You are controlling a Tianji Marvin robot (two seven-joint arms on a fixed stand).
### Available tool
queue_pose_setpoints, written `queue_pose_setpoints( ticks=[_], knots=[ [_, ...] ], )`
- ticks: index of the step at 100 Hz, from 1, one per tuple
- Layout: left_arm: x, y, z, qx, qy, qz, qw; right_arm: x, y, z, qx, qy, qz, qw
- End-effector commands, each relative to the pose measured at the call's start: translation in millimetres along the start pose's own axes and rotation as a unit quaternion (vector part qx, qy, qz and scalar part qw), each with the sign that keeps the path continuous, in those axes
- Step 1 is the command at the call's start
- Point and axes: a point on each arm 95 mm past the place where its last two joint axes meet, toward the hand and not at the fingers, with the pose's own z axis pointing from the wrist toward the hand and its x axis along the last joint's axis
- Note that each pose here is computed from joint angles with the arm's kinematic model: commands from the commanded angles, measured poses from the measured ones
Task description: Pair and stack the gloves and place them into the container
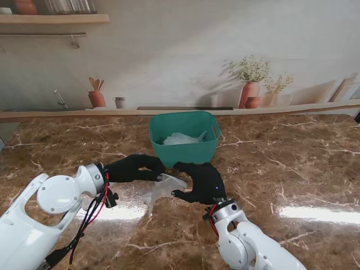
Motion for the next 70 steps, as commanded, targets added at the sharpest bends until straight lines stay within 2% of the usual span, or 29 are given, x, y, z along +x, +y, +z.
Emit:
queue_pose_setpoints(
  ticks=[1,11,24,31,57,70],
  knots=[
    [-0.2,4.4,-0.7,-0.007,0.000,0.003,1.0000,2.3,-3.9,1.6,0.005,-0.017,0.026,0.9995],
    [-1.5,4.1,-2.3,-0.011,-0.005,0.011,0.9999,2.8,-0.1,0.1,-0.011,-0.026,0.076,0.9967],
    [-2.6,4.1,-4.2,-0.010,-0.011,0.015,0.9998,0.7,12.7,-4.2,-0.021,-0.022,0.092,0.9953],
    [-1.7,4.1,-5.4,-0.007,-0.012,0.017,0.9998,1.6,20.2,-7.6,-0.015,-0.020,0.108,0.9939],
    [15.1,3.8,-16.0,0.007,0.001,0.031,0.9995,7.5,49.0,-17.4,-0.017,0.012,0.109,0.9938],
    [23.3,6.4,-22.2,0.013,0.014,0.034,0.9992,11.5,64.7,-24.9,0.001,0.028,0.107,0.9939]
  ],
)
